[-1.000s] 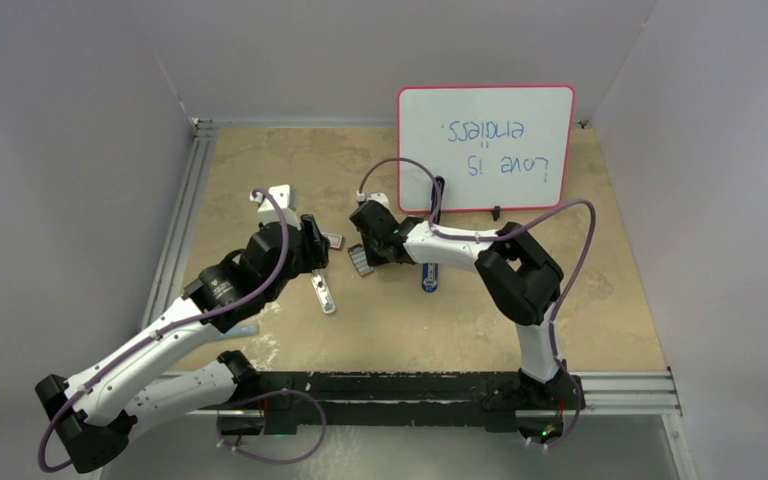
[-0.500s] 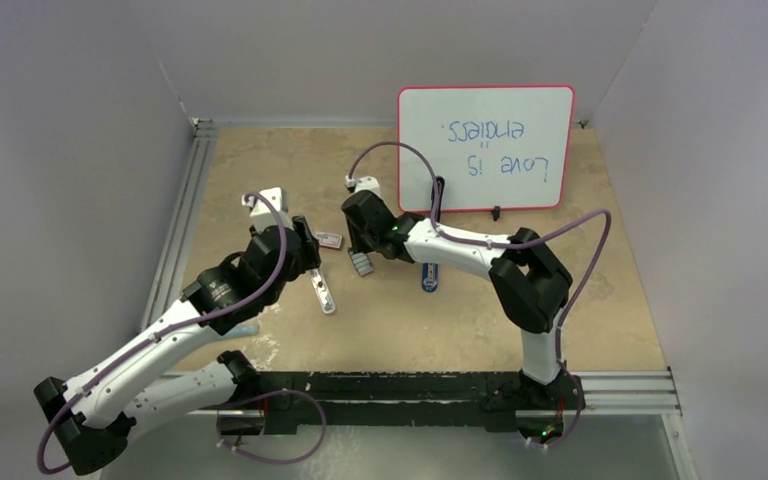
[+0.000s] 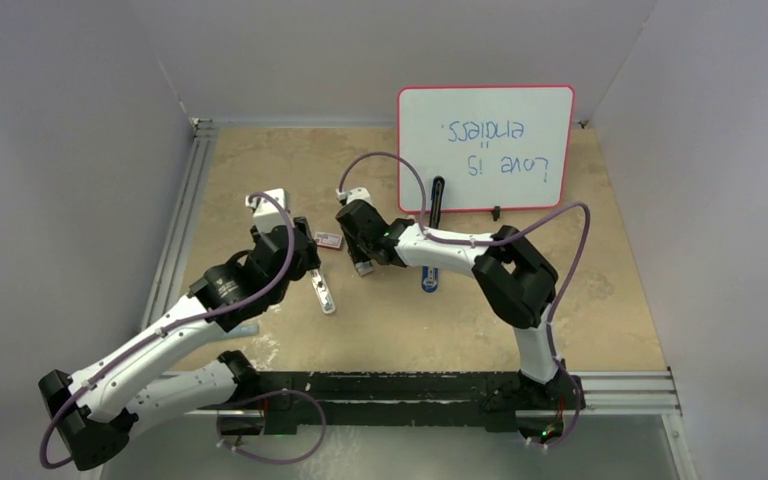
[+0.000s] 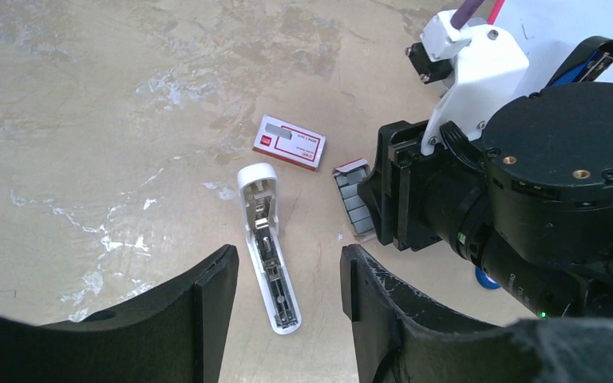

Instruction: Load the staples into the stapler

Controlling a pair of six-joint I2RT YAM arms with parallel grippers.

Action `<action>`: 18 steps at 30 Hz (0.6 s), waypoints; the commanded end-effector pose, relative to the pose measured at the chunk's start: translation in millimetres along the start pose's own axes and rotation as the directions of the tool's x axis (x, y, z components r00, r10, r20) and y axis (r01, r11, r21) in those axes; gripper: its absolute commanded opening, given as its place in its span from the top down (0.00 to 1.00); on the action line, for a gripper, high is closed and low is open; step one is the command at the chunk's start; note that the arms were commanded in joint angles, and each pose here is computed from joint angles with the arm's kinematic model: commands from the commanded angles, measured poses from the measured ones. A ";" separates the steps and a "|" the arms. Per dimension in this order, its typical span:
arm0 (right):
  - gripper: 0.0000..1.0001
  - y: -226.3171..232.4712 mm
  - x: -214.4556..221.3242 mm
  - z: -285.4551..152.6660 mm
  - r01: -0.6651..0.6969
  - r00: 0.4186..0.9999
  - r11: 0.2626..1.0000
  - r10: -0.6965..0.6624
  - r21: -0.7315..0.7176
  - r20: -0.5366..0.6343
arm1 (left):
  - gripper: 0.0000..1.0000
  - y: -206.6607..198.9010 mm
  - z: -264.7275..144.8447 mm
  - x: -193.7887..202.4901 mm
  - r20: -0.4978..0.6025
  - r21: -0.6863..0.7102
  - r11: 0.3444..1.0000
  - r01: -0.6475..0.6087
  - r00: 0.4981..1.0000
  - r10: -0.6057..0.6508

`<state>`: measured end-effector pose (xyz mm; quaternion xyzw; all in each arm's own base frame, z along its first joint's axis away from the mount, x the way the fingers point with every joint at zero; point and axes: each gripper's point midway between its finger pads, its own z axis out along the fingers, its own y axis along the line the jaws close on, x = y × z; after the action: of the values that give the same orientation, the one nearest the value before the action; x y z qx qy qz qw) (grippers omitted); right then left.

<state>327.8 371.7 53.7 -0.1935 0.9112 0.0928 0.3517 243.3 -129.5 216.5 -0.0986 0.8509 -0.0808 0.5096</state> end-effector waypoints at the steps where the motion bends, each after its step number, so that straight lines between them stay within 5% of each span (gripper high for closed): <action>1: 0.64 7.1 -21.9 -1.4 0.019 0.998 1.000 -0.019 -0.010 0.059 | 0.50 -1.3 0.3 -4.9 0.018 -0.010 1.000 0.014 1.000 -0.014; 5: 0.71 8.4 -24.7 1.9 0.015 0.997 1.000 -0.014 -0.011 0.072 | 0.50 -2.8 1.9 -3.8 0.011 -0.011 1.000 0.006 1.000 -0.006; 18: 0.64 15.2 -30.2 14.8 0.029 0.997 0.999 -0.028 -0.013 0.073 | 0.50 -0.4 4.4 -2.0 0.009 -0.032 0.999 -0.003 1.000 0.003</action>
<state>339.8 386.1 42.2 -0.2076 0.9065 0.0905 0.3563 244.1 -129.3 206.6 -0.0924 0.8597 -0.0631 0.4983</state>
